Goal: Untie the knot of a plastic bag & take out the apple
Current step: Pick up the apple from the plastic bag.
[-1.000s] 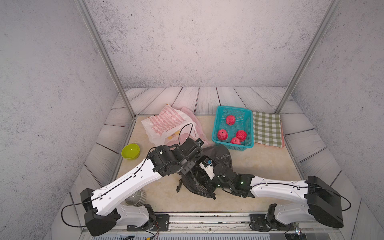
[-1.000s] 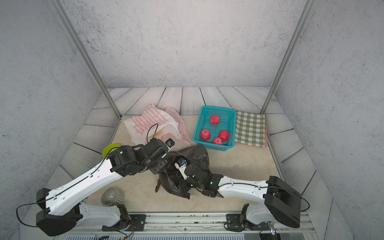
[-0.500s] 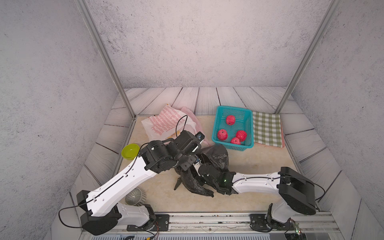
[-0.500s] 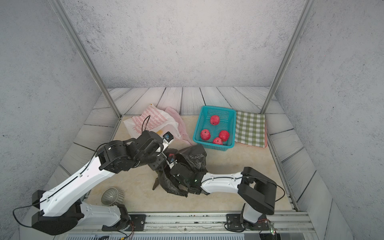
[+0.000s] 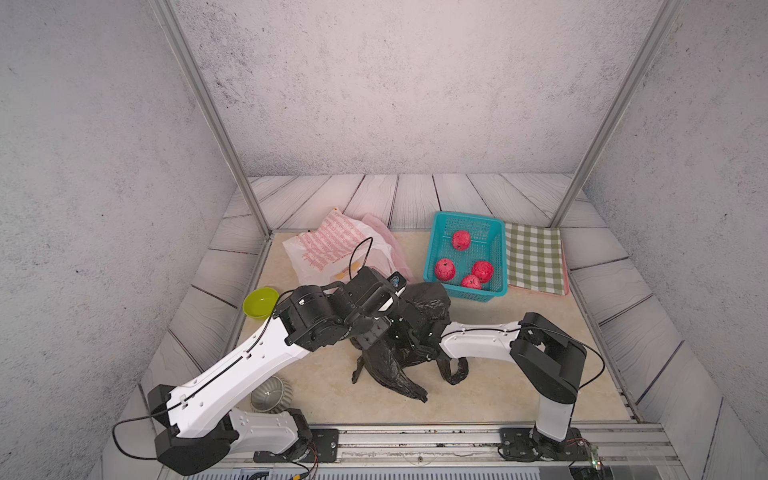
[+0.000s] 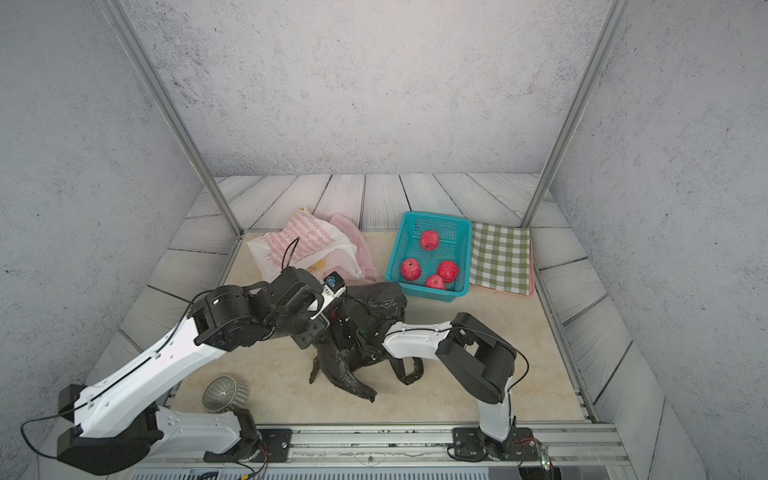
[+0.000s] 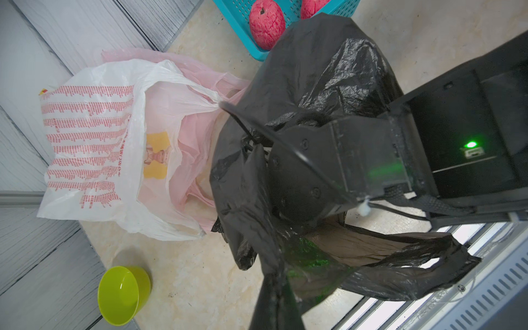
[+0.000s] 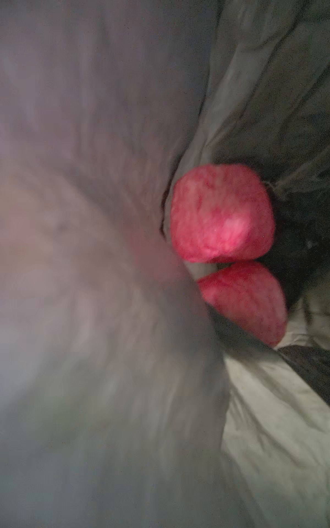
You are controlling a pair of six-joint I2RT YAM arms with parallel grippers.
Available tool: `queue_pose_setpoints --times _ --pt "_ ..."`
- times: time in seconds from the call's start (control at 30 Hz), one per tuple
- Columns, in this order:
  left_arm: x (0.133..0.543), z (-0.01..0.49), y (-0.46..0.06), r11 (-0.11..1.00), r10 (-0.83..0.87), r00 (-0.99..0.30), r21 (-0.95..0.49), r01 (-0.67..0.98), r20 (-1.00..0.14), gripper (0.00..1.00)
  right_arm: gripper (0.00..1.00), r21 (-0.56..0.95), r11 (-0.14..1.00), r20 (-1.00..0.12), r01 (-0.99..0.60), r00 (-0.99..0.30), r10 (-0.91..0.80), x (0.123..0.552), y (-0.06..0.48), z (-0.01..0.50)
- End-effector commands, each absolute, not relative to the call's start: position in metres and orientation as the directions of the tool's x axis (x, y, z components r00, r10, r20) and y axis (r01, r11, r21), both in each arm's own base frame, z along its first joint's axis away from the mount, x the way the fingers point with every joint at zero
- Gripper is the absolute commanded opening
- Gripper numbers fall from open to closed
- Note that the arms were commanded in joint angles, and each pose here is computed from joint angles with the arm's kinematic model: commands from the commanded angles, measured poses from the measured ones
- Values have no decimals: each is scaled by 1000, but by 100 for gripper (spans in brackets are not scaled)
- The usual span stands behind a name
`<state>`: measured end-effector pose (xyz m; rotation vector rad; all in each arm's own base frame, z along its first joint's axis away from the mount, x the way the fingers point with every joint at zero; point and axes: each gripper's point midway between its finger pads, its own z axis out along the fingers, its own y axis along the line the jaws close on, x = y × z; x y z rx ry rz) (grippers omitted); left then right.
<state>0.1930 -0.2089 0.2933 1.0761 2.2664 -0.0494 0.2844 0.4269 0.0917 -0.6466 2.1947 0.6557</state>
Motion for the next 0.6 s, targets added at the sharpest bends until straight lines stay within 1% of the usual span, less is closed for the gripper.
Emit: queue_pose_setpoints --times 0.0,0.23,0.37,0.43,0.57 --pt "190 291 -204 675 681 -487 211 707 -547 0 85 272 747 -759 -607 -613 -221 294 432 87" --pt "188 289 -206 674 679 -494 195 712 -543 0 85 291 774 -738 -563 -646 -193 321 432 68" --pt "187 289 -205 673 680 -494 195 713 -541 0 86 311 763 -712 -566 -671 -207 323 438 52" --pt "187 289 -205 675 679 -496 193 712 -542 0 89 321 751 -703 -578 -676 -220 321 441 46" --pt "186 289 -208 673 677 -498 183 717 -542 0 99 334 701 -709 -630 -658 -253 318 456 42"
